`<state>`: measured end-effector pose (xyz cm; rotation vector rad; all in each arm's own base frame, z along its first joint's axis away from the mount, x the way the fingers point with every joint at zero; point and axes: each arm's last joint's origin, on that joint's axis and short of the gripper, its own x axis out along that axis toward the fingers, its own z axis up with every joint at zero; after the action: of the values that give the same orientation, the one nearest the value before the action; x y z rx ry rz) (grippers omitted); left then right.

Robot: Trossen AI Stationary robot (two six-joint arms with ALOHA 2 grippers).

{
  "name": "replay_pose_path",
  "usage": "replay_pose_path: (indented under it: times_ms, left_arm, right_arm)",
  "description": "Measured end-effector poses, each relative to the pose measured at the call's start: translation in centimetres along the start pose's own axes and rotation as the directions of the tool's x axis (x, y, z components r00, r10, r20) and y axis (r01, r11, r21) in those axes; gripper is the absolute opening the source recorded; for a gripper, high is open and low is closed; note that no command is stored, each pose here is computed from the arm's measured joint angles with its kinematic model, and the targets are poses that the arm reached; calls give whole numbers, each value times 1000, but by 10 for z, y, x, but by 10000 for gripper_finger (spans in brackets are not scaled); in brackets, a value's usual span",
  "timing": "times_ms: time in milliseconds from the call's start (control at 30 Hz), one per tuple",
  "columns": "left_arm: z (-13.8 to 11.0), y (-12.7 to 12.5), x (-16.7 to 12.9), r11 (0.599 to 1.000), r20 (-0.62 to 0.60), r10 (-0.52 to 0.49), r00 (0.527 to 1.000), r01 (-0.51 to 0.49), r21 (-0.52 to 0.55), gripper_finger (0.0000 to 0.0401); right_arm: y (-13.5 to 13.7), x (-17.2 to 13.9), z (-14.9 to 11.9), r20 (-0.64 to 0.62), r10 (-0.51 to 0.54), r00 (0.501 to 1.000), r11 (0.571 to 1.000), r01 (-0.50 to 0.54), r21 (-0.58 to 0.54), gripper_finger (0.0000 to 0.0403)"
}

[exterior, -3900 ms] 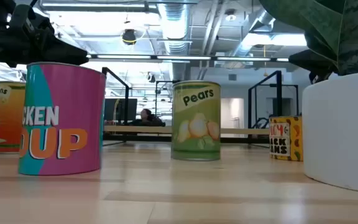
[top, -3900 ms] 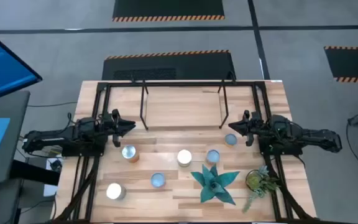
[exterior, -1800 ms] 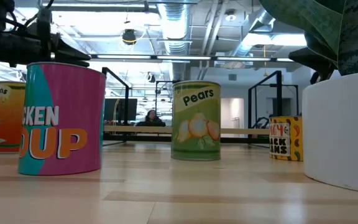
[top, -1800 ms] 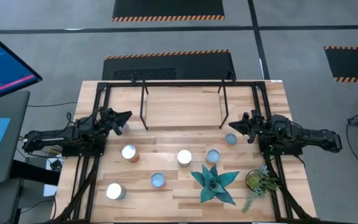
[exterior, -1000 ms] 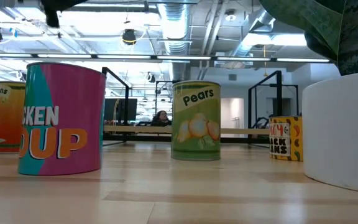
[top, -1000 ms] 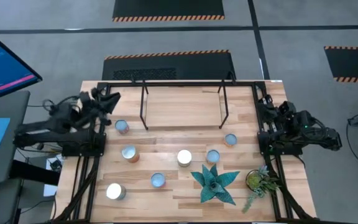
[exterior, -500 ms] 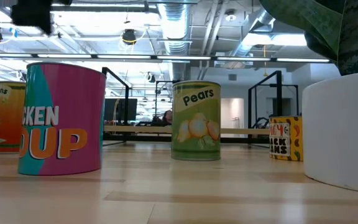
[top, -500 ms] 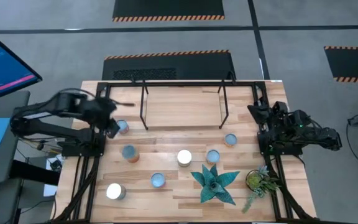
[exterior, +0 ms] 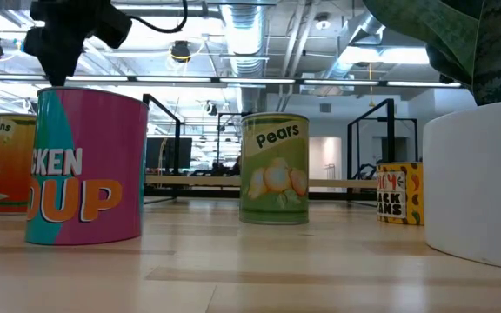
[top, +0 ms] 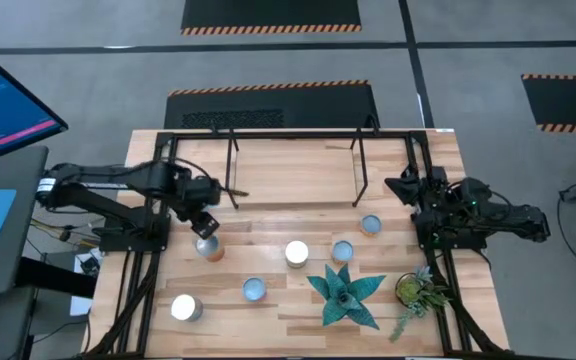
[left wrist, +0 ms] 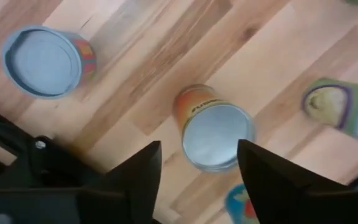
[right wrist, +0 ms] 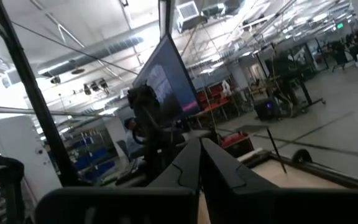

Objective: Pick and place cans onto a shelf
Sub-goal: Put the canned beans on the shelf

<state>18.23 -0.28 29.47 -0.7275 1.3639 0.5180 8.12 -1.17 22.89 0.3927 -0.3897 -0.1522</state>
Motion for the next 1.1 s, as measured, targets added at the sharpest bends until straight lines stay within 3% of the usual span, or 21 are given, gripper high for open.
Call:
replay_pose_path:
  times_ms: [167,367,500,733,1100]
  left_arm:
    - [-12,-21,12,992,53,104,993,-108,67,215]
    - [-35,-40,19,982,88,145,986,-155,112,215]
    - [-43,-42,22,983,116,172,978,-179,53,213]
    - [-52,-29,63,977,9,201,980,-200,-70,202]
    - [-50,-30,70,983,41,174,984,-172,-58,201]
  right_arm:
    - [-1,0,-2,-17,-7,1000,1000,7,-1,38]
    - [-1,0,-1,-14,-6,1000,1000,6,-1,38]
    - [0,0,-1,-9,-4,1000,1000,4,0,38]
    - [0,0,0,-1,0,1000,1000,0,32,38]
    - [0,0,0,-3,3,1000,996,-2,88,38]
